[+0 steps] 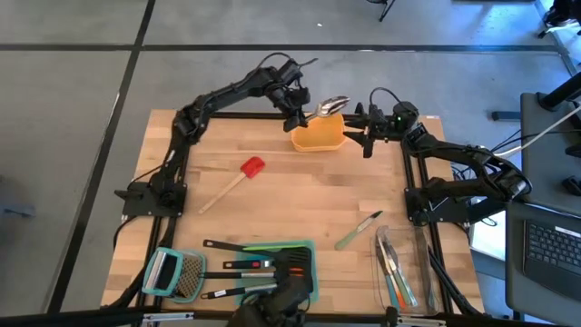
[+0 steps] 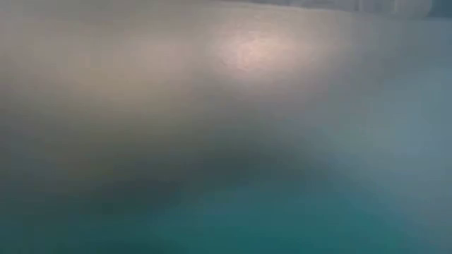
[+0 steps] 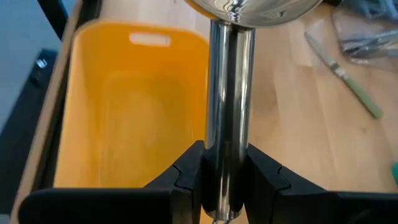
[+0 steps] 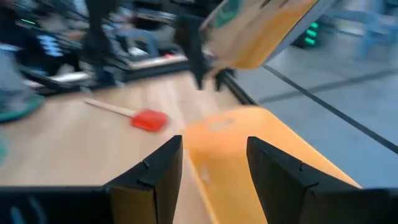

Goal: Pick & Place Kitchen Items
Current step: Put the ice scoop into the yellow bin

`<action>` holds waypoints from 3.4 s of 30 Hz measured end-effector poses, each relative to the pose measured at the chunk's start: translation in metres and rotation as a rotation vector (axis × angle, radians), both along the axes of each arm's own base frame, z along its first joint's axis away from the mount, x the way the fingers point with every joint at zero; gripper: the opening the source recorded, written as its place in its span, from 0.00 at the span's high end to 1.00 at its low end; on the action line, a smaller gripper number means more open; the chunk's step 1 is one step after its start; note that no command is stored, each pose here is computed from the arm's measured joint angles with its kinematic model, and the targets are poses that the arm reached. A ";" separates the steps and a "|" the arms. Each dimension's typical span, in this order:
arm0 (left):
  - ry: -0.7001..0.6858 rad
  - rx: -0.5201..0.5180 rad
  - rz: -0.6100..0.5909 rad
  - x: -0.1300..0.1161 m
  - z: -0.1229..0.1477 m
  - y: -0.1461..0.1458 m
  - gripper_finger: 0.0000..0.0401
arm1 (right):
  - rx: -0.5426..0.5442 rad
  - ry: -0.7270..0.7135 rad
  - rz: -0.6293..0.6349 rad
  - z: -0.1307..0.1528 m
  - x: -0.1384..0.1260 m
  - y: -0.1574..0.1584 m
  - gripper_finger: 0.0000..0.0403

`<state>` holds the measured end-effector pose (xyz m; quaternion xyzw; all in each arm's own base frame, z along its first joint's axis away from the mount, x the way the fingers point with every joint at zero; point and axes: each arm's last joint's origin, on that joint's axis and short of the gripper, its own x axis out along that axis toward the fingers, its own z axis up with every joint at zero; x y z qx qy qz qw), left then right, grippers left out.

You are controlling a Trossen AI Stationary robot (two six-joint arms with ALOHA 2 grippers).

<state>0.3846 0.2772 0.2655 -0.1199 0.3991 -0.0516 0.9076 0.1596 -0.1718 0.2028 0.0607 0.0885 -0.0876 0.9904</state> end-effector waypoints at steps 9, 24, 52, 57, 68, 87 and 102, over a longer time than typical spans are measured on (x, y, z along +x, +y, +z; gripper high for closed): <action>0.097 -0.014 0.007 0.019 -0.027 0.016 0.83 | -0.010 0.160 -0.201 -0.013 -0.005 -0.003 0.55; 0.129 -0.015 0.012 0.021 -0.034 0.017 0.83 | 0.030 0.202 -0.236 -0.017 -0.005 -0.002 0.55; 0.359 0.073 0.048 0.036 -0.071 0.000 0.83 | 0.076 0.219 -0.217 -0.020 -0.002 0.003 0.55; 0.375 0.053 0.060 0.036 -0.071 -0.003 0.83 | 0.077 0.220 -0.217 -0.020 -0.002 0.003 0.55; 0.418 0.021 0.052 0.040 -0.072 -0.017 0.83 | 0.078 0.215 -0.219 -0.020 -0.002 0.003 0.55; 0.469 0.030 0.105 0.038 -0.073 -0.018 0.83 | 0.095 0.221 -0.213 -0.021 -0.002 0.003 0.55; 0.438 0.129 0.090 0.042 -0.059 -0.015 0.83 | 0.094 0.220 -0.212 -0.021 -0.002 0.003 0.55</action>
